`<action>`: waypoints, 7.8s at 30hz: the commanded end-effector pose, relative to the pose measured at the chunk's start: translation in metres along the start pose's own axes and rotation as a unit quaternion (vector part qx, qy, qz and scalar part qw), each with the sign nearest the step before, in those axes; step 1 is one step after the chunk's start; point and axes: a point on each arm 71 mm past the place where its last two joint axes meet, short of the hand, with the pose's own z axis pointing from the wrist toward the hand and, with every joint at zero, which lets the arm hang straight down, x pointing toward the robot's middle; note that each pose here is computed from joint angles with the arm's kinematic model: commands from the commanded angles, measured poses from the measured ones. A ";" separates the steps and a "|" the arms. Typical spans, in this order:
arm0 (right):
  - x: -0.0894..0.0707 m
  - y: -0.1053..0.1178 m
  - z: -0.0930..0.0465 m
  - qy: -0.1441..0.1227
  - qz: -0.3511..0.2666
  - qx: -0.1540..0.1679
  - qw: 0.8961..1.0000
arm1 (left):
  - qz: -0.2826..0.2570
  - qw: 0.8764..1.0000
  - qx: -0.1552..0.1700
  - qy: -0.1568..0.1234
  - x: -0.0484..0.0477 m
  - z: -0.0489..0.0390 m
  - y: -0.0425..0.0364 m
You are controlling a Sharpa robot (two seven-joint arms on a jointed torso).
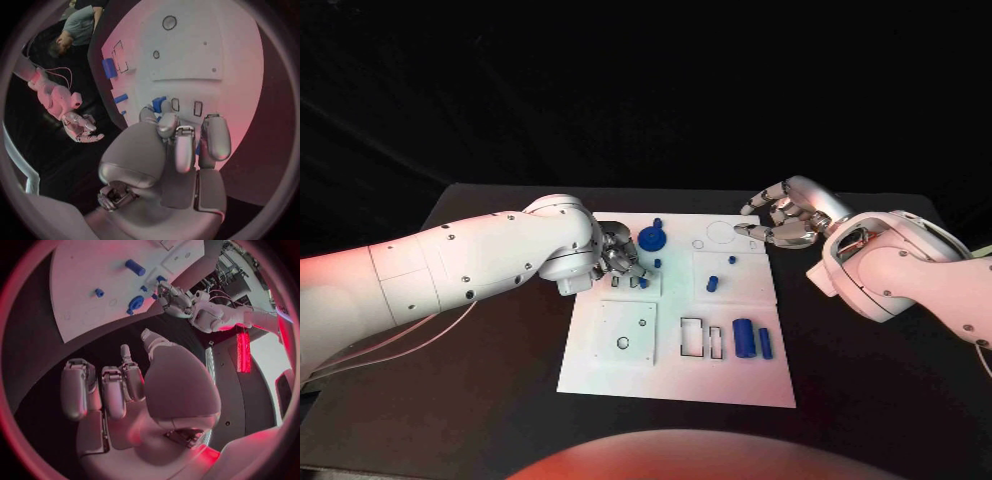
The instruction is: Assemble the parts on the task board
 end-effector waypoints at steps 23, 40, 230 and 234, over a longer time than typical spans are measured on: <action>0.001 -0.002 0.000 0.004 -0.008 0.001 1.000 | -0.046 0.999 0.013 0.007 -0.0020 -0.0048 0.0040; 0.002 -0.002 0.000 0.008 -0.006 0.002 1.000 | -0.061 0.998 0.027 -0.003 -0.0028 -0.0087 0.0054; 0.140 0.059 0.005 0.142 -0.211 -0.103 0.962 | -0.333 0.902 0.220 -0.164 -0.0255 -0.0579 0.0507; 0.137 0.061 0.002 0.135 -0.199 -0.105 0.965 | -0.333 0.902 0.220 -0.164 -0.0257 -0.0579 0.0510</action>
